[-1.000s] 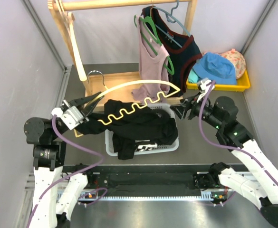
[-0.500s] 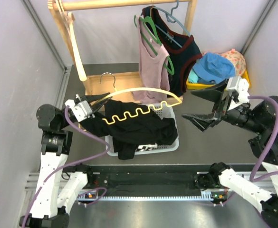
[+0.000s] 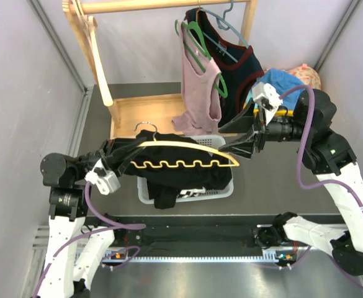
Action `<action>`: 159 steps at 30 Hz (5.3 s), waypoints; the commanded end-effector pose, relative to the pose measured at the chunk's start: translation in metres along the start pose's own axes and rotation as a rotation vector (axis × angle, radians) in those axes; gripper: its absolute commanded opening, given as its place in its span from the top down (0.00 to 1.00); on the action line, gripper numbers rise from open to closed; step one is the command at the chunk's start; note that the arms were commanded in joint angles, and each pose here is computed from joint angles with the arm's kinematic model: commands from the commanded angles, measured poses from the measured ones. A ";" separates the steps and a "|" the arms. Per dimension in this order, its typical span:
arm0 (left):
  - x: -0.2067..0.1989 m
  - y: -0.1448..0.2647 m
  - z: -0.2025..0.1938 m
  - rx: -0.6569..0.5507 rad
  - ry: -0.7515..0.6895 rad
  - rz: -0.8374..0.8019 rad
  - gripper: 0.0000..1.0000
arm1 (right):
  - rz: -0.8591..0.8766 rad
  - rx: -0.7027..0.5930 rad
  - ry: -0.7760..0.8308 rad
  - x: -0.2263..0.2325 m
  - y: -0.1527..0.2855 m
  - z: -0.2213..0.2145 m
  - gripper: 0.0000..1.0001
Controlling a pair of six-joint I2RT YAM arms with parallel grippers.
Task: Remove the tank top from the hanger
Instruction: Remove the tank top from the hanger, then place the hanger at the clothesline.
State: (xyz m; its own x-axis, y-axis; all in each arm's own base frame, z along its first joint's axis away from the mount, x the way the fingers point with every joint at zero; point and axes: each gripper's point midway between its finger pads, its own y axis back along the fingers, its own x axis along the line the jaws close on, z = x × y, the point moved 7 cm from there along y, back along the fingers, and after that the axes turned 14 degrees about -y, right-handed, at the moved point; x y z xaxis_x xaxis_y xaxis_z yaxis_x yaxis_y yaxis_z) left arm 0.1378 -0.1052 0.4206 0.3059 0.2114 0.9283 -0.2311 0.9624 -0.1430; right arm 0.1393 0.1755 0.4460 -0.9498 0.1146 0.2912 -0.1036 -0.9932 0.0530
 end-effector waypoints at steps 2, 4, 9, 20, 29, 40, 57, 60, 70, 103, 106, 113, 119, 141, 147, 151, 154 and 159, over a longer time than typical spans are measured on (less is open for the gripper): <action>0.016 -0.004 0.001 -0.014 -0.071 -0.007 1.00 | 0.163 0.012 -0.008 0.017 -0.004 0.004 0.44; 0.016 -0.005 -0.002 -0.012 -0.066 -0.009 1.00 | 0.168 0.024 -0.007 0.019 -0.006 0.000 0.44; 0.018 -0.006 -0.004 -0.013 -0.067 -0.010 1.00 | 0.161 0.066 -0.003 0.018 -0.011 -0.011 0.42; 0.023 -0.007 0.005 -0.040 -0.086 -0.018 1.00 | 0.129 0.120 -0.049 0.002 -0.030 -0.023 0.43; 0.024 -0.006 0.010 -0.047 -0.090 -0.017 1.00 | 0.118 0.128 -0.065 -0.003 -0.033 -0.026 0.50; 0.032 -0.008 0.011 -0.051 -0.124 -0.004 1.00 | 0.086 0.131 -0.098 -0.009 -0.036 -0.027 1.00; -0.006 0.003 -0.013 0.066 -0.019 0.033 0.01 | -0.179 0.018 0.047 0.051 0.045 -0.016 1.00; -0.026 0.007 -0.021 0.101 0.057 0.033 0.01 | -0.183 0.042 0.034 0.059 0.053 -0.014 1.00; -0.068 0.012 -0.043 0.147 0.219 -0.016 0.07 | -0.202 -0.039 0.137 0.086 0.077 0.009 1.00; -0.075 -0.003 -0.063 0.156 0.310 -0.063 0.01 | -0.358 -0.149 0.202 0.086 0.095 0.026 1.00; -0.088 0.000 -0.069 0.182 0.305 -0.098 0.01 | -0.378 -0.170 0.218 0.089 0.100 0.030 1.00; -0.149 0.009 -0.101 0.270 0.420 -0.176 0.01 | -0.441 -0.291 0.244 0.093 0.111 0.043 1.00; -0.156 0.004 -0.155 0.510 0.555 0.008 0.01 | -0.427 -0.307 0.184 0.075 0.091 0.046 1.00; -0.235 0.014 -0.099 0.450 0.950 -0.581 0.01 | -0.536 -0.338 0.047 0.014 0.045 0.057 1.00; -0.248 0.020 -0.100 0.444 0.925 -0.612 0.01 | -0.542 -0.353 0.022 -0.001 0.031 0.064 1.00; -0.244 0.013 -0.123 0.532 0.871 -0.487 0.01 | -0.513 -0.361 0.000 -0.009 0.018 0.066 1.00; -0.221 0.003 -0.148 0.659 0.852 -0.248 0.01 | -0.505 -0.372 -0.022 -0.020 0.006 0.073 1.00; -0.156 -0.010 -0.149 0.800 0.969 -0.024 0.01 | -0.506 -0.407 -0.078 -0.036 -0.013 0.092 1.00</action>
State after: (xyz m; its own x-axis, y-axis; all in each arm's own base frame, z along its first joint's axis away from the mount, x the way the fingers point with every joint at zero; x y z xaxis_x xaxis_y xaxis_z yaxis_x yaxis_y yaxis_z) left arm 0.1923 -0.1166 0.1547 0.9227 0.3187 0.2170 -0.3849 0.7277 0.5677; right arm 0.1924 0.1778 0.4771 -0.7007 0.6078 0.3737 -0.6507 -0.7592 0.0147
